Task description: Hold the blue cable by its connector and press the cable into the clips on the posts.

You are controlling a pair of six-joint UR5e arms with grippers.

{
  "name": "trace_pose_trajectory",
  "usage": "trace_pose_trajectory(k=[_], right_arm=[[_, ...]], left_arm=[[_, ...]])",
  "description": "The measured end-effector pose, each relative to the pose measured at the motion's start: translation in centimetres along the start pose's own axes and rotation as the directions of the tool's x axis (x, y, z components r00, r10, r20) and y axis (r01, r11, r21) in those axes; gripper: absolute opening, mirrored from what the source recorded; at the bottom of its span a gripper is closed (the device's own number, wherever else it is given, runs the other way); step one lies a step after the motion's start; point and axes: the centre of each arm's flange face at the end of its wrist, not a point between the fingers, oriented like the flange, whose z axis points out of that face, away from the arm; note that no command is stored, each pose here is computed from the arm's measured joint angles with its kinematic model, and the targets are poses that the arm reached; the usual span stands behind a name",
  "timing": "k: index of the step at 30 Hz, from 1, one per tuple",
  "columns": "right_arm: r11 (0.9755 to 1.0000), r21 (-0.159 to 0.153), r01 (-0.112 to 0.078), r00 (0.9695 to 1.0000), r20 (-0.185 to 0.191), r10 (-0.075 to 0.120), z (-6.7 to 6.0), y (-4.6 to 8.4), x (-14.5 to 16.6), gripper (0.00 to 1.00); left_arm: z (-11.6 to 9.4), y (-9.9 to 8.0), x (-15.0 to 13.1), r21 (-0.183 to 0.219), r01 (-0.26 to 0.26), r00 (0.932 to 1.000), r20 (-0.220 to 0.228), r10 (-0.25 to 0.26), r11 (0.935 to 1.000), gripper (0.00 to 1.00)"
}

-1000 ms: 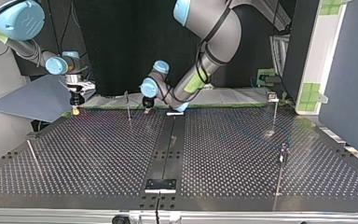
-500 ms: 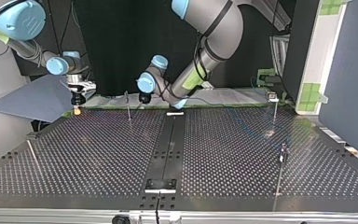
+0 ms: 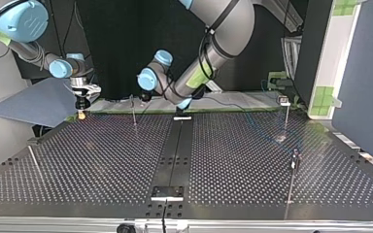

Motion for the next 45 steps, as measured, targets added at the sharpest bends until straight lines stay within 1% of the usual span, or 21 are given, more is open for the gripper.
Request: trace_pose_trajectory(k=[6, 13, 18, 21, 27, 33, 36, 39, 40, 43, 45], right_arm=[[1.0000, 0.001, 0.000, 1.0000, 0.001, 0.000, 0.0, 0.0, 0.0, 0.00], [1.0000, 0.003, -0.001, 1.0000, 0.003, 0.001, 0.0, -0.1, -0.1, 0.00], [1.0000, 0.004, -0.001, 1.0000, 0.006, 0.001, 0.0, -0.2, -0.1, 0.00], [1.0000, 0.004, -0.001, 1.0000, 0.007, 0.000, 0.0, -0.3, -0.1, 0.00], [1.0000, 0.004, 0.000, 1.0000, 0.008, 0.000, 0.0, -0.3, -0.1, 0.00], [1.0000, 0.004, 0.000, 1.0000, 0.008, 0.000, 0.0, -0.3, -0.1, 0.00], [1.0000, 0.004, 0.000, 1.0000, 0.008, 0.000, 0.0, -0.3, -0.1, 0.00], [1.0000, 0.004, 0.000, 1.0000, 0.008, 0.000, 0.0, -0.3, -0.1, 0.00], [1.0000, 0.004, 0.000, 1.0000, 0.008, 0.000, 0.0, -0.3, -0.1, 0.00], [1.0000, 0.004, 0.000, 1.0000, 0.008, 0.000, 0.0, -0.3, -0.1, 0.00], [1.0000, 0.004, -0.001, 1.0000, 0.009, 0.001, 0.0, -0.3, -0.1, 0.00]], left_arm=[[-0.4, -0.5, 0.5, 0.002, -0.019, 0.9996, -0.020, 0.019, 0.9998, 1.00], [-0.9, -2.2, 1.3, 0.038, -0.032, 0.9989, -0.033, 0.034, 0.9988, 1.00], [-1.1, -3.1, 1.7, 0.051, -0.044, 0.9983, -0.035, 0.046, 0.9977, 1.00], [-1.2, -3.4, 1.8, 0.050, -0.057, 0.9978, -0.029, 0.059, 0.9971, 1.00], [-1.0, -3.4, 1.6, 0.038, -0.083, 0.9966, 0.007, 0.082, 0.9959, 1.00], [-1.2, -2.7, 2.9, 0.028, -0.130, 0.9914, 0.022, 0.129, 0.9912, 1.00], [-1.5, -2.4, 3.8, 0.027, -0.156, 0.9876, 0.023, 0.155, 0.9874, 1.00], [-1.7, -2.3, 4.7, 0.031, -0.185, 0.9825, 0.029, 0.184, 0.9823, 1.00], [-1.7, -2.4, 4.8, 0.033, -0.196, 0.9801, 0.038, 0.195, 0.9800, 1.00], [-1.6, -2.7, 4.8, 0.038, -0.214, 0.9752, 0.067, 0.211, 0.9761, 1.00], [-1.5, -2.9, 4.6, 0.038, -0.219, 0.9729, 0.085, 0.215, 0.9751, 1.00]])
